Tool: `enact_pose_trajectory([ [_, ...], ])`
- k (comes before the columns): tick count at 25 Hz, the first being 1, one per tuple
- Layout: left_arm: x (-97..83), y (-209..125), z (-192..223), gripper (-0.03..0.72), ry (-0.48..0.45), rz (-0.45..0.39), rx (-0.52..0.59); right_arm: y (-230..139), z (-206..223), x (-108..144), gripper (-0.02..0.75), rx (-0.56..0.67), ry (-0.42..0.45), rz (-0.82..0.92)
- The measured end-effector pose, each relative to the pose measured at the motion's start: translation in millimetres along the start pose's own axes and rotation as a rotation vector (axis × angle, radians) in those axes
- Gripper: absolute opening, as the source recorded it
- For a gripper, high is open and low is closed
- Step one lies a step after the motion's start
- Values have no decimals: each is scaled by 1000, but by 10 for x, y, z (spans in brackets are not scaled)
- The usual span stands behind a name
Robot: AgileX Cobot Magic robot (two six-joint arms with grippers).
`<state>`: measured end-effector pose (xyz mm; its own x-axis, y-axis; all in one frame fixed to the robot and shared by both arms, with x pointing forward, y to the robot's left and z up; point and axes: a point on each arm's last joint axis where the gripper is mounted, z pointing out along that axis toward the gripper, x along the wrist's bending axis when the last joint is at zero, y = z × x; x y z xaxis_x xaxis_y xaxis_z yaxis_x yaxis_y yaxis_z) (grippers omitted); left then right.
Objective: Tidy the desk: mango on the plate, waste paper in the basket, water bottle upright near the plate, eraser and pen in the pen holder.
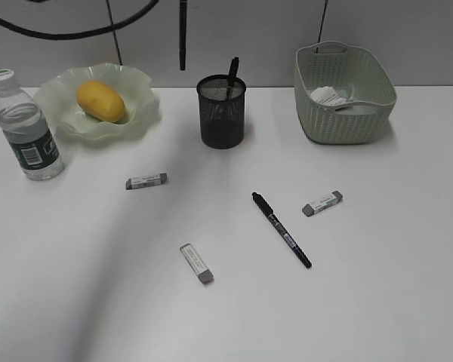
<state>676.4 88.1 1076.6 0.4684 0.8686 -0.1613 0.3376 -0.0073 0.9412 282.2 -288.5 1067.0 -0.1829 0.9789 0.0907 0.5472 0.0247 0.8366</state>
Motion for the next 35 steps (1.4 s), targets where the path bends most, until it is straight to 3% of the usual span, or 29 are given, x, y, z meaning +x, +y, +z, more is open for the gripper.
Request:
enact_pose_trajectory([
  [9, -240, -423, 366, 133, 100, -27, -33, 0, 0, 0, 492, 0, 0, 1],
  [18, -196, -742, 569, 137, 169, -14, -16, 0, 0, 0, 492, 0, 0, 0],
  [21, -194, -752, 574, 176, 170, -14, -13, 0, 0, 0, 492, 0, 0, 0],
  [27, -195, -747, 572, 354, 170, -14, -15, 0, 0, 0, 492, 0, 0, 0],
  [31, -231, -664, 521, 375, 148, -17, -20, 0, 0, 0, 492, 0, 0, 0],
  [35, -395, -414, 326, 377, 19, 16, 9, 0, 2, 0, 492, -1, 0, 0],
])
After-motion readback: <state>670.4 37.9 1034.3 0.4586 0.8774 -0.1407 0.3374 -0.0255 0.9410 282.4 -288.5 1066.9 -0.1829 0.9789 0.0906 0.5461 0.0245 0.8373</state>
